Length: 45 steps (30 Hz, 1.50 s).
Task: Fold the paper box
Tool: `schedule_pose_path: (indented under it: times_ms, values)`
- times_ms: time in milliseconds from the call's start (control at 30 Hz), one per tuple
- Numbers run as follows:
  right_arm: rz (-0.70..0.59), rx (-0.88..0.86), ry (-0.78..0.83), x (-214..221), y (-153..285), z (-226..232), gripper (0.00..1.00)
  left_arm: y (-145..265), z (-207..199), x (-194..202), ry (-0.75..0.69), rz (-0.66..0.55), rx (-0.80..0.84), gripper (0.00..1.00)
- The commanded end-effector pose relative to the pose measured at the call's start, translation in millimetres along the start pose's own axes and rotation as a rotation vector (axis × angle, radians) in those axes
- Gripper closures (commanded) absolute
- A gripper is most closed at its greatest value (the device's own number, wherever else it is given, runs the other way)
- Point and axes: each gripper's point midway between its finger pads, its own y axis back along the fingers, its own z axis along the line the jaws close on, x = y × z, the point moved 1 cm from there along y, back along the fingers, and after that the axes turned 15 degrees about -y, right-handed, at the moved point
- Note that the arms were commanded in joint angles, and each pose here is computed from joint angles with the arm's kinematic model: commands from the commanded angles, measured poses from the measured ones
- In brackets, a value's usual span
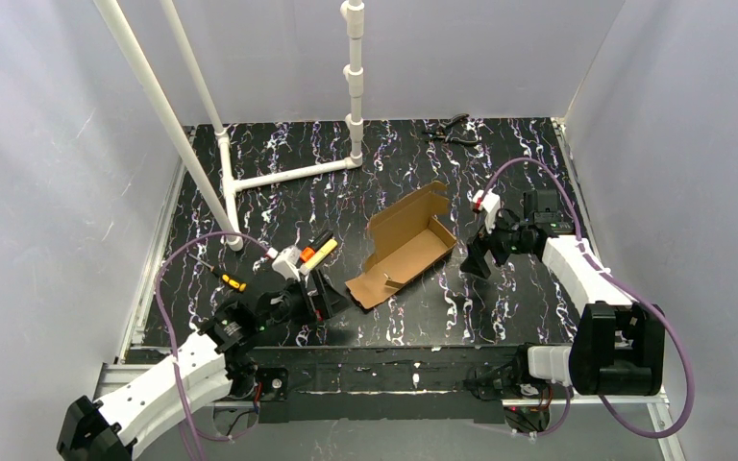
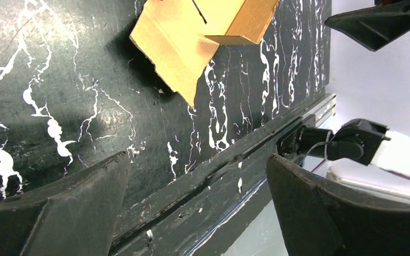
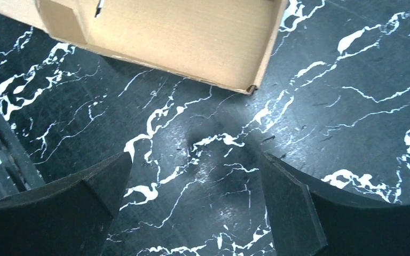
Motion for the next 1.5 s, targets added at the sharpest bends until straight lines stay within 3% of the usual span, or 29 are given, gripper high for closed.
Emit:
schedule_pose_path:
  times_ms: [0,200,333,467,800,1033,1200,1367,1467]
  values:
    - [-0.030,-0.062,0.040,-10.1,9.5,15.9,0.02,4.0,-14.1,-18.4,-0.174,-0.038,0.001,0.02]
    - [-0.053,-0.115,0.048,-6.6,8.2,26.5,0.02,-0.7,-29.9,-41.1,-0.444,-0.168,0.003,0.02]
    - [-0.062,-0.114,-0.026,-1.7,3.2,26.4,0.02,-3.8,-35.8,-57.2,-0.530,-0.266,0.020,0.02]
    - [-0.061,-0.130,0.005,0.2,3.9,28.7,0.02,-9.8,-46.0,-71.4,-0.529,-0.330,0.037,0.02]
    - [-0.069,-0.124,0.013,-0.5,3.1,26.9,0.02,-59.5,-46.7,-103.8,-0.524,-0.307,-0.117,0.03]
    - [-0.051,-0.112,-0.001,-0.4,3.1,22.9,0.02,-87.8,-54.3,-115.6,-0.465,-0.314,-0.138,0.18]
    - [-0.051,-0.119,-0.002,-2.2,2.8,23.0,0.02,-93.4,-37.1,-119.7,-0.404,-0.340,-0.239,0.27]
    - [-0.047,-0.121,-0.007,-1.5,2.6,22.9,0.02,-100.5,-32.4,-122.5,-0.428,-0.338,-0.277,0.43]
    - [-0.043,-0.121,-0.010,-1.0,2.4,22.6,0.02,-103.7,-30.0,-125.1,-0.467,-0.333,-0.299,0.62]
